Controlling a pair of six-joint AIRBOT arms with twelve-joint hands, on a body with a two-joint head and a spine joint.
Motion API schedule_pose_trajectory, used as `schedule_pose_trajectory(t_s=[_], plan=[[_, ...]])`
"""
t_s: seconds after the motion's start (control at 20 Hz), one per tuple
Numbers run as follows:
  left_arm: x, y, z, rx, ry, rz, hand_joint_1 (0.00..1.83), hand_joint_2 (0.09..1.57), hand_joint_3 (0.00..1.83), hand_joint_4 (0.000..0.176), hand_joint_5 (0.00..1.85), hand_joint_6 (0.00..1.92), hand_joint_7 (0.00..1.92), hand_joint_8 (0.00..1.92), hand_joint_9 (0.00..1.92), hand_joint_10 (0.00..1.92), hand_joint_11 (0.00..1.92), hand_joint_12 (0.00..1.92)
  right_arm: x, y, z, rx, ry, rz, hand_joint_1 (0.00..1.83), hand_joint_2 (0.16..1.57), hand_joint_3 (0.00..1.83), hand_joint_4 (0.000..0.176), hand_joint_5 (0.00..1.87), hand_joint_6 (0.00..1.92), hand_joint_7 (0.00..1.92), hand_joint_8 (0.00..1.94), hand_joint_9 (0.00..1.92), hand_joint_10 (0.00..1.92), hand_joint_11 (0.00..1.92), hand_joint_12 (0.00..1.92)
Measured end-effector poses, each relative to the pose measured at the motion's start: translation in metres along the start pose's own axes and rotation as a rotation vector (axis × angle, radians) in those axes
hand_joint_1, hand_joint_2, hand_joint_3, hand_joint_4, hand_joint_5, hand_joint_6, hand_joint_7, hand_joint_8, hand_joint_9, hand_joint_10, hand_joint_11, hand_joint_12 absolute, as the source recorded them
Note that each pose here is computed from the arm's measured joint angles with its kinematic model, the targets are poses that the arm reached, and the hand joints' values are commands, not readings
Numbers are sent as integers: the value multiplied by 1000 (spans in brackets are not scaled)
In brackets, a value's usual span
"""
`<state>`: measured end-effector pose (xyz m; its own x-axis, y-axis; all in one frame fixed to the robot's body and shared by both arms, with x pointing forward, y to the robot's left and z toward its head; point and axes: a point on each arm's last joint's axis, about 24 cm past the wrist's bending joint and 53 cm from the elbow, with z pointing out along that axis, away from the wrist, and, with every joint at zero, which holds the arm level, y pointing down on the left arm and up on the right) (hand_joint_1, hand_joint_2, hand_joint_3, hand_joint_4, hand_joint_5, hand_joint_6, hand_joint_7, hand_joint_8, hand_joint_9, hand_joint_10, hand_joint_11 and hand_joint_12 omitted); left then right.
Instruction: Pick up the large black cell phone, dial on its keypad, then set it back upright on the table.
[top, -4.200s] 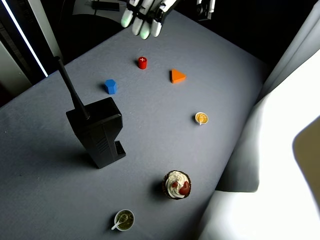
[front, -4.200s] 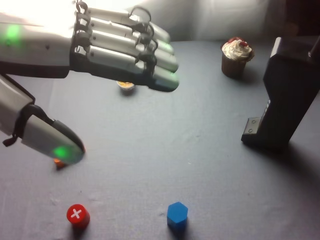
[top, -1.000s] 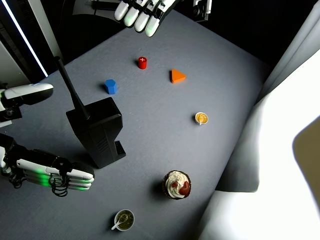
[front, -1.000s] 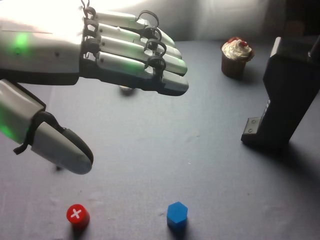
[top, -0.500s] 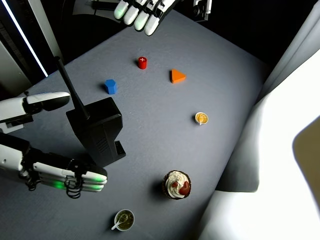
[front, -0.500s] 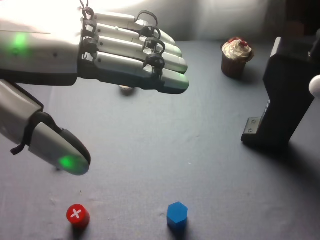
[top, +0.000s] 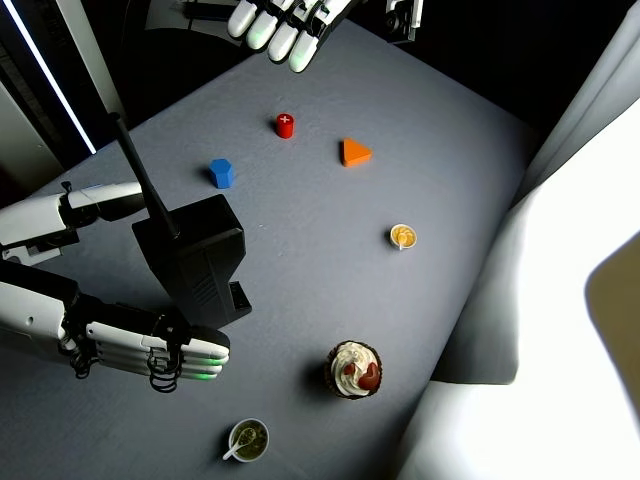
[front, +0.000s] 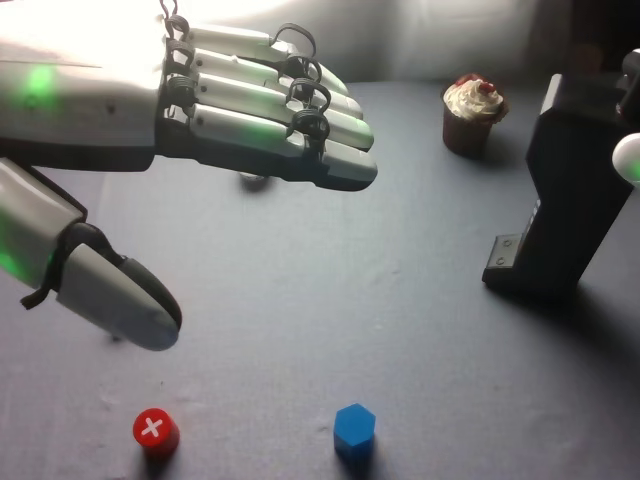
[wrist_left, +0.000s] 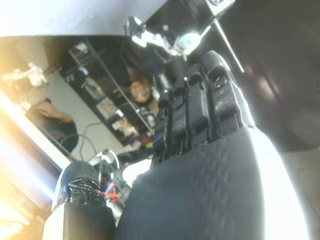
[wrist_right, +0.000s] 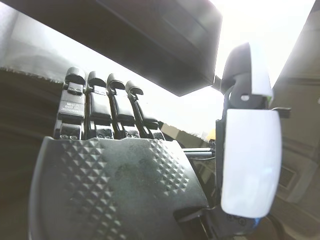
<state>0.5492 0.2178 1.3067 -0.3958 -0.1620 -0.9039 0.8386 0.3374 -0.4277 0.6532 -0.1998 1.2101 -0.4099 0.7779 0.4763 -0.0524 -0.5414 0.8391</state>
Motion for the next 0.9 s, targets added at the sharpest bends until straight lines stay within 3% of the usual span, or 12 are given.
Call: schedule_pose_trajectory(t_s=[0.35, 0.8, 0.9], plan=[[0, 0, 1, 0, 0, -2, 0, 1054, 0, 0, 132, 1, 122, 1, 114, 0, 0, 362, 0, -3, 6, -2, 3, -2, 823, 961, 6, 0, 0, 0, 0, 0, 0, 0, 45, 27], [0, 1, 1, 0, 0, -3, 0, 1062, 2, 0, 156, 3, 139, 1, 142, 1, 0, 410, 7, -5, 15, -11, 15, 12, 868, 984, 6, 0, 0, 0, 0, 0, 0, 0, 68, 61], [-1, 1, 1, -1, 0, -3, 0, 1058, 0, 0, 162, 2, 153, 3, 158, 4, 0, 472, 10, -2, 18, -15, 25, 10, 873, 1009, 0, 0, 3, 0, 0, 0, 7, 1, 2, 237]])
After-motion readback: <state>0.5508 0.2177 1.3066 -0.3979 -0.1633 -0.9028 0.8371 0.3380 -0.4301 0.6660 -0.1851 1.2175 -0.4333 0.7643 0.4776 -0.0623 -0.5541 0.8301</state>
